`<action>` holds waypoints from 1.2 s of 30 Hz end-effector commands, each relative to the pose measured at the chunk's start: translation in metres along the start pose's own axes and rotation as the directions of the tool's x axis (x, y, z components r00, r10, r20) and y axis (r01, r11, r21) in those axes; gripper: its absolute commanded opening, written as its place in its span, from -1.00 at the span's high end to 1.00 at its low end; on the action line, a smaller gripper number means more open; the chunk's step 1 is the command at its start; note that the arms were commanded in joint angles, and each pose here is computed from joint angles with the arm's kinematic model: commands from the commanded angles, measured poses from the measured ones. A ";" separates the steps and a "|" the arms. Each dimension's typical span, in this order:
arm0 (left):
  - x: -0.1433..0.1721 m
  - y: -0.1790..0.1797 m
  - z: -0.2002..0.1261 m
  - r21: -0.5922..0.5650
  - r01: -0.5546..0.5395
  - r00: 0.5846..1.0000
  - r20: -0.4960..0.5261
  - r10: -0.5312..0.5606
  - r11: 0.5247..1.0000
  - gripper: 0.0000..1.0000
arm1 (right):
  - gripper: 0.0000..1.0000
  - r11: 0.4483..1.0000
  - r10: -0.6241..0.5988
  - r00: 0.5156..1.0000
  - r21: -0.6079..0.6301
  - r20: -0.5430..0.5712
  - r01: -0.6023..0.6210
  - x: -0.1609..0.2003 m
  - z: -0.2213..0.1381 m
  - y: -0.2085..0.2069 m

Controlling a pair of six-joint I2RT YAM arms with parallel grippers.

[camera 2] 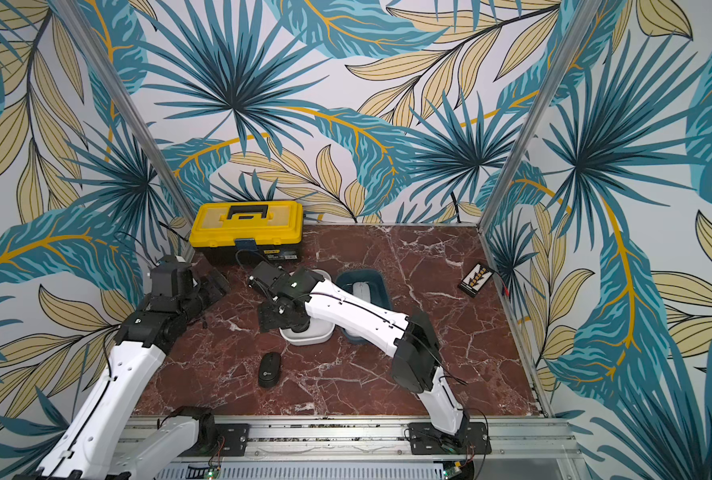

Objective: Place the mice by color into the storage box
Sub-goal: Place the mouse in the storage box, then pick up the mouse from the center of the board.

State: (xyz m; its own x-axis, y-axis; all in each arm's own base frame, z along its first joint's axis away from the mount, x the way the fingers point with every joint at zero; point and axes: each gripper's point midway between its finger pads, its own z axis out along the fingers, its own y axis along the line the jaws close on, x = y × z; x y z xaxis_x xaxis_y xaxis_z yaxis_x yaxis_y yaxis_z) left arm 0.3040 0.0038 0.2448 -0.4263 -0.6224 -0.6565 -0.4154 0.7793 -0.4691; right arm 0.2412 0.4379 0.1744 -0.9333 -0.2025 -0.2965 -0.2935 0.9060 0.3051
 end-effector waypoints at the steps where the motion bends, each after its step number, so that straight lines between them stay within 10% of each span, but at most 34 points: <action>1: -0.015 0.000 -0.024 -0.005 -0.009 0.999 0.049 0.009 1.000 -0.82 | -0.51 0.997 0.081 0.995 0.020 -0.060 -0.080 0.029 0.020 0.007; 16: -0.018 0.020 -0.085 0.003 0.019 0.989 0.145 -0.019 1.000 -0.87 | -0.51 0.994 0.088 0.973 0.084 -0.213 -0.071 0.108 0.084 0.034; 36: -0.017 0.023 -0.105 0.049 0.056 0.981 0.184 -0.064 0.997 -0.89 | -0.52 0.976 0.075 0.984 0.213 -0.159 -0.040 0.090 0.105 0.013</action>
State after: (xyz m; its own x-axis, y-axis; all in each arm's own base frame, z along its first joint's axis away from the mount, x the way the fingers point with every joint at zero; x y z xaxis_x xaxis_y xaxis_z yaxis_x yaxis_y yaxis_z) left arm 0.2226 0.0203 0.2942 -0.2855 -0.6387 -0.7145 -0.4011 0.7567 -0.5162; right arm 0.1686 0.4845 0.0645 -0.9731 -0.1996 -0.1154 -0.2185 0.9581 0.1853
